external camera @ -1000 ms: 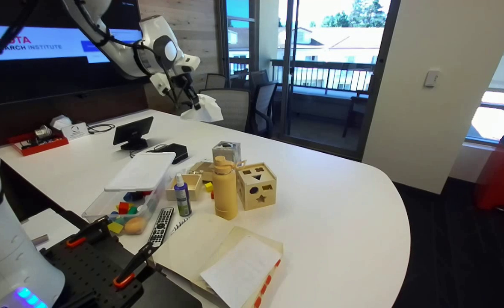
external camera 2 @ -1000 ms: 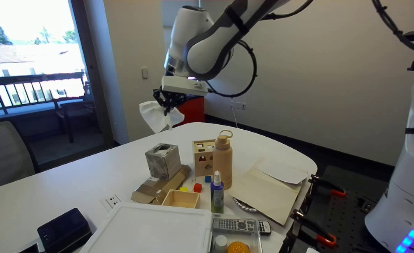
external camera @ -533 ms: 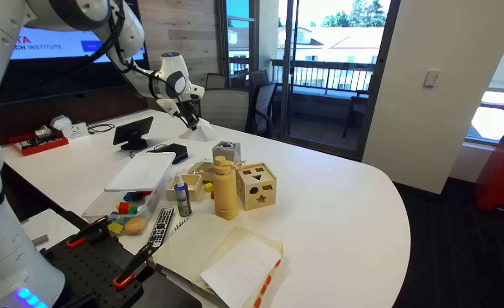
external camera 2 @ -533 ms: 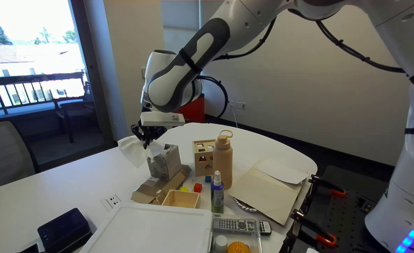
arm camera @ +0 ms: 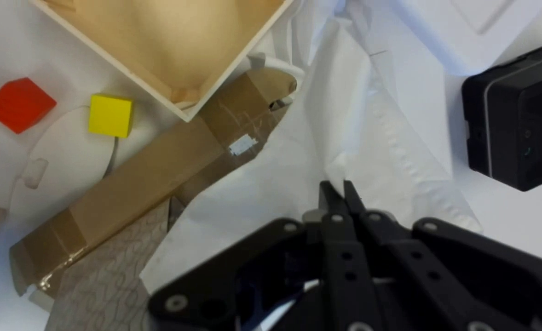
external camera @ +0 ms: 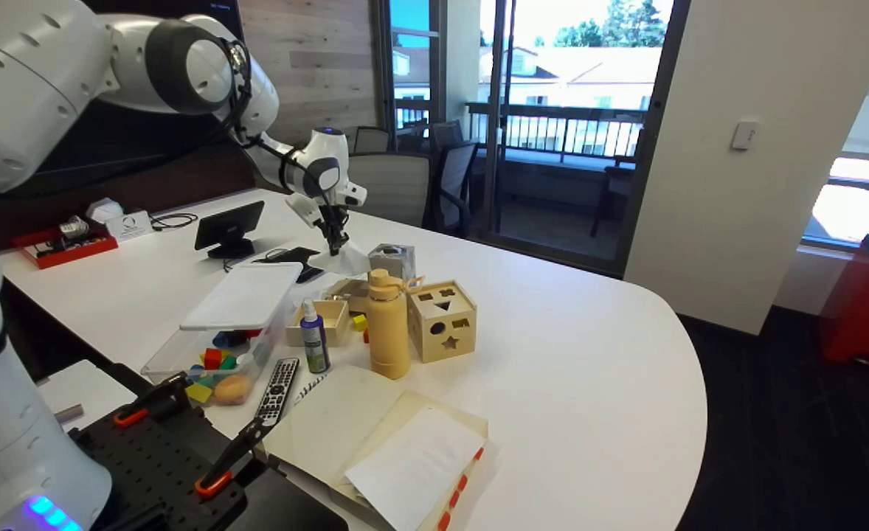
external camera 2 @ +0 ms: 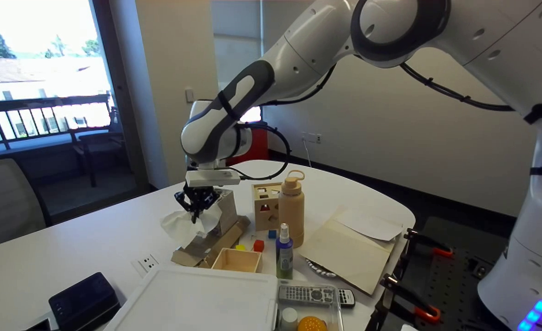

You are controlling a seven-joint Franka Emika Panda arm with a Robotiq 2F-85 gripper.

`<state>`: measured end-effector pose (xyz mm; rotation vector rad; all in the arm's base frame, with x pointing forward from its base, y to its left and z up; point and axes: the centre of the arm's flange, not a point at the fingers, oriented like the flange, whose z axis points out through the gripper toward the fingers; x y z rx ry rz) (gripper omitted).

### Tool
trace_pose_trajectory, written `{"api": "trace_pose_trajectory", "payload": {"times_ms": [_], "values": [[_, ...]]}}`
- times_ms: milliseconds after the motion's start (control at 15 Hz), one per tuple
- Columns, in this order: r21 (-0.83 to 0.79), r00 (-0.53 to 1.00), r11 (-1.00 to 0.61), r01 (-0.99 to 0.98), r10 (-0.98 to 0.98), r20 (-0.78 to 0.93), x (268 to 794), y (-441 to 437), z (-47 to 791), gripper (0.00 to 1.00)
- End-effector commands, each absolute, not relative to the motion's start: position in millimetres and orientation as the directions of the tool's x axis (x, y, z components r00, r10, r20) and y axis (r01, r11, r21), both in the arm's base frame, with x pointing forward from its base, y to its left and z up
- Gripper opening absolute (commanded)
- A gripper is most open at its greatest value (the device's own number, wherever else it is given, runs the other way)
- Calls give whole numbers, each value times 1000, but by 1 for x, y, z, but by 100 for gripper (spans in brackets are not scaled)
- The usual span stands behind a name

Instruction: Pick the paper towel and wipe the surface of the paper then place it back down

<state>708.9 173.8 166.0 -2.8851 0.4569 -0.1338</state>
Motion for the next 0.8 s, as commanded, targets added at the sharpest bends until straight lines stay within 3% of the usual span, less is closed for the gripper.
{"api": "trace_pose_trajectory", "payload": {"times_ms": [0,733], "values": [[-249,955,-924,-291,-296,-18,727,178,132,0],[-237,961,-931,-277,-275,-42,737,209,61,0]]}}
